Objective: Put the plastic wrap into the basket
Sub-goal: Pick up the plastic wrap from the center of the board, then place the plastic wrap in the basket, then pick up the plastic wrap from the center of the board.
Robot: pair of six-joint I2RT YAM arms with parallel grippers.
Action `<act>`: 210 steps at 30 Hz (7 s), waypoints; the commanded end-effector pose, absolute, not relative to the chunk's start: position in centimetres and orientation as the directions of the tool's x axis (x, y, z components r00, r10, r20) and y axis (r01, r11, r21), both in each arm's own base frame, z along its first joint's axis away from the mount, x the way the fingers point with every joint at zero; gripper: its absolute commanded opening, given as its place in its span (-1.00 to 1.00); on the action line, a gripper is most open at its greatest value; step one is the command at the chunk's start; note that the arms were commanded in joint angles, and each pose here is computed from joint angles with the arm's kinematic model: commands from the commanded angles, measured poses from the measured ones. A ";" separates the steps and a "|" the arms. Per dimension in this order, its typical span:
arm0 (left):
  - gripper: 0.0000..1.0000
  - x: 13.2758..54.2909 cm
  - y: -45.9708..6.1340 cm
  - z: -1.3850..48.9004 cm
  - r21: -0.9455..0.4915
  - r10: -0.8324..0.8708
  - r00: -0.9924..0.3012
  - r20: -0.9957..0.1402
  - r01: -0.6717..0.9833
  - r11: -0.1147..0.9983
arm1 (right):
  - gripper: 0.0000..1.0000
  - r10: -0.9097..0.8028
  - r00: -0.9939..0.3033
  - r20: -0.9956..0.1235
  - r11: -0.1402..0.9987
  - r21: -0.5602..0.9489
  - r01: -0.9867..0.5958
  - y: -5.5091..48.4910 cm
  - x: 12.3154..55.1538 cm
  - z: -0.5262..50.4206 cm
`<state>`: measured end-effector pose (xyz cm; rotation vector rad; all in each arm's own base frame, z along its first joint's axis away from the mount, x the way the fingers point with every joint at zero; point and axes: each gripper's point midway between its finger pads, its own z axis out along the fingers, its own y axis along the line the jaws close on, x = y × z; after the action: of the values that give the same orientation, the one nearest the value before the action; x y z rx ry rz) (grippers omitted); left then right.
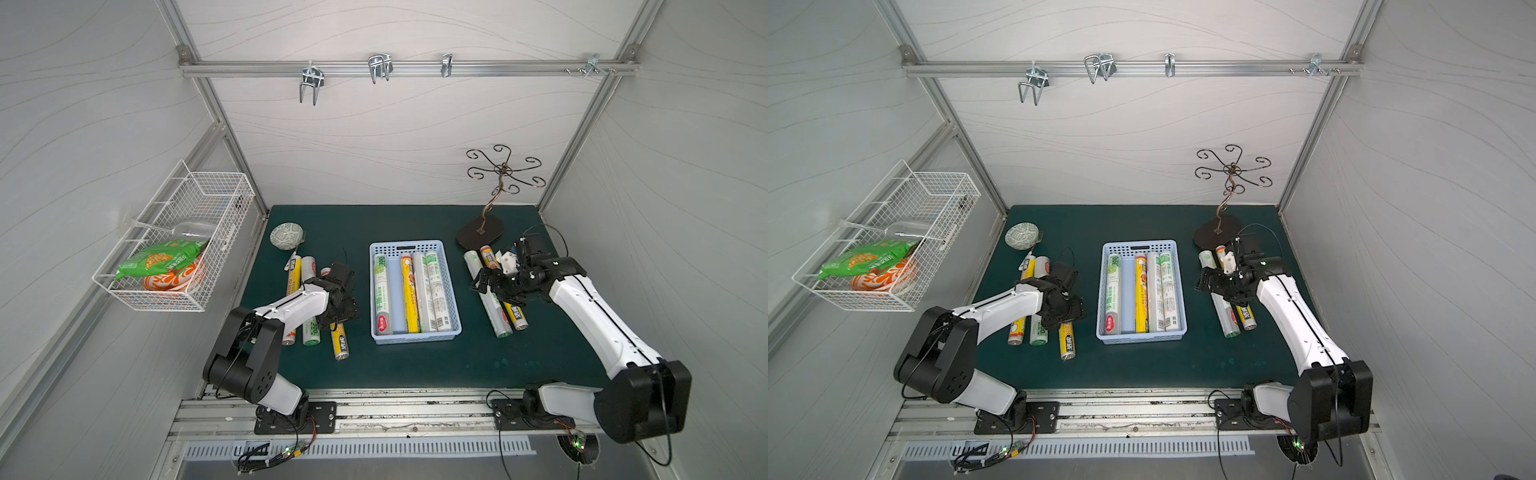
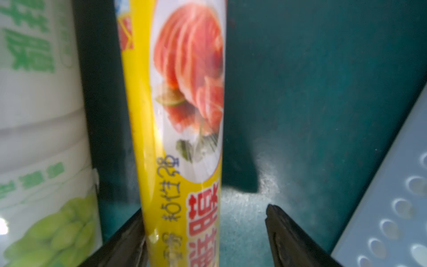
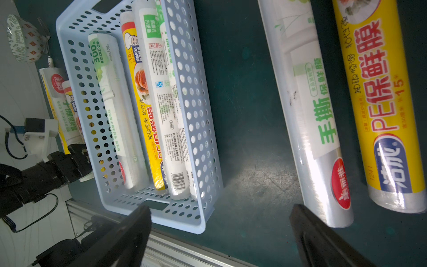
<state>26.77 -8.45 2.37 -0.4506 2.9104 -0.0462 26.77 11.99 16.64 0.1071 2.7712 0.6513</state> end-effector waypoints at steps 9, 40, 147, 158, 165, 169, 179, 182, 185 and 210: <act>0.32 28.1 -9.5 2.8 -0.071 -0.273 -0.947 -0.170 -0.265 0.962 | 0.98 0.135 -0.959 -0.250 0.888 0.459 0.005 12.1 26.6 16.3; -0.20 30.0 -11.9 13.9 -0.049 -0.203 -0.912 -0.355 -0.198 0.979 | 0.98 0.135 -0.956 -0.259 0.888 0.459 0.001 12.1 26.5 16.7; 0.96 30.3 -16.5 21.2 0.008 -0.022 -0.802 -0.597 -0.033 0.999 | 0.98 0.108 -0.945 -0.310 0.950 0.314 0.006 9.8 26.5 17.0; 0.99 27.7 -12.8 21.3 -0.037 -0.060 -0.779 -0.625 -0.048 0.998 | 0.98 0.042 -0.954 -0.296 0.983 0.185 -0.014 9.3 28.0 16.2; 0.99 26.5 -11.5 20.6 -0.060 -0.072 -0.772 -0.632 -0.043 0.997 | 0.98 0.013 -0.967 -0.254 0.986 0.166 -0.030 9.7 29.7 14.2; 0.99 26.0 -11.1 20.4 -0.067 -0.074 -0.769 -0.635 -0.041 0.997 | 0.98 -0.002 -0.979 -0.203 0.989 0.147 -0.032 9.8 30.6 12.4; 0.99 25.6 -10.6 20.5 -0.057 -0.068 -0.769 -0.636 -0.041 0.998 | 0.98 0.019 -0.989 -0.144 0.994 0.109 0.003 8.8 32.6 9.4; 0.99 25.4 -10.5 20.6 -0.059 -0.068 -0.767 -0.638 -0.040 0.997 | 0.98 0.026 -0.992 -0.120 0.995 0.098 0.014 8.5 33.1 8.4; 0.99 25.3 -10.4 20.6 -0.059 -0.067 -0.766 -0.640 -0.039 0.998 | 0.98 0.027 -0.995 -0.100 0.996 0.083 0.018 8.3 33.3 7.6; 0.99 25.4 -10.8 19.7 -0.069 -0.071 -0.781 -0.620 -0.035 0.997 | 0.72 0.001 -1.000 -0.004 0.999 0.050 0.001 9.3 34.3 3.9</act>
<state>24.73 -10.33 19.13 -0.0643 2.4950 -0.0352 34.35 9.05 4.16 0.0351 3.1153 0.1026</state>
